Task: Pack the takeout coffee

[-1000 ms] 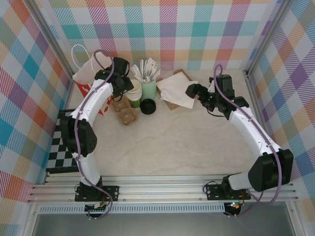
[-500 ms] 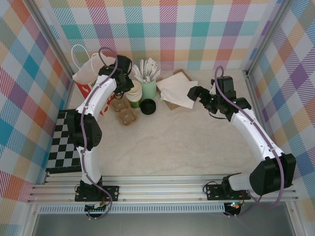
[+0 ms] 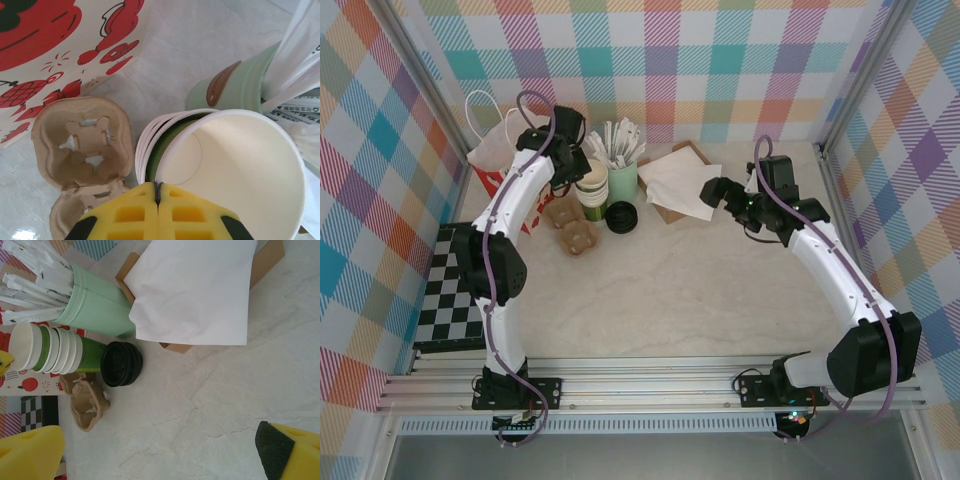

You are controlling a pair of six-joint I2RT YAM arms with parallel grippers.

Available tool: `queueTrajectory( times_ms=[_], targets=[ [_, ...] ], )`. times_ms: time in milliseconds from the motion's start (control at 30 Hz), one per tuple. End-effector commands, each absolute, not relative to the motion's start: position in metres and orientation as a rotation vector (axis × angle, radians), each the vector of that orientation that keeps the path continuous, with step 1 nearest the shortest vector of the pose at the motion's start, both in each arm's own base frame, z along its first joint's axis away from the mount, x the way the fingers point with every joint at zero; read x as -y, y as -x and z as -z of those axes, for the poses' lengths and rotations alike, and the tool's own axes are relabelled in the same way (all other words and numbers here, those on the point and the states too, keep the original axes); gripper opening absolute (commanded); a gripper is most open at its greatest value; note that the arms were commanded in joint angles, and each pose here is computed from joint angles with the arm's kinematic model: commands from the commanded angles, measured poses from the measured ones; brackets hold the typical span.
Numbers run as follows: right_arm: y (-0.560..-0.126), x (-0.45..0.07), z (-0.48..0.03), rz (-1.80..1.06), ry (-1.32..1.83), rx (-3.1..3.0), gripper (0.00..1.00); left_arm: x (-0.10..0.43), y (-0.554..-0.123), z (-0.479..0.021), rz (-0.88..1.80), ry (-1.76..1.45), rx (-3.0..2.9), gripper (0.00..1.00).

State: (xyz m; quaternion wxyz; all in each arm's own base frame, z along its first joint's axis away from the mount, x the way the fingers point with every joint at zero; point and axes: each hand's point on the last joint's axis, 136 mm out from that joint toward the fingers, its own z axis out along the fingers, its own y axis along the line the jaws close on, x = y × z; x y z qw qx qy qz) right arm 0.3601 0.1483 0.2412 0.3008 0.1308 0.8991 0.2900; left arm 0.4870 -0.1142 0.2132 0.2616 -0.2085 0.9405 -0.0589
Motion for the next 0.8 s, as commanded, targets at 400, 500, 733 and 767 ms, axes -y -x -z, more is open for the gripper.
queueTrajectory(
  times_ms=[400,500,733,767],
  targets=[
    [-0.365,-0.195,-0.223,-0.785,-0.190,-2.482,0.96,0.098,-0.472,-0.329,0.225,0.468,-2.284,0.00],
    [-0.366,-0.205,-0.218,-0.787,-0.167,-2.502,0.95,0.096,-0.458,-0.346,0.247,0.443,-2.260,0.00],
    [-0.371,-0.242,-0.204,-0.804,-0.081,-2.557,0.92,0.109,-0.397,-0.366,0.408,0.339,-2.260,0.00],
    [-0.372,-0.246,-0.200,-0.800,-0.073,-2.567,0.91,0.110,-0.384,-0.363,0.414,0.329,-2.274,0.00]
  ],
)
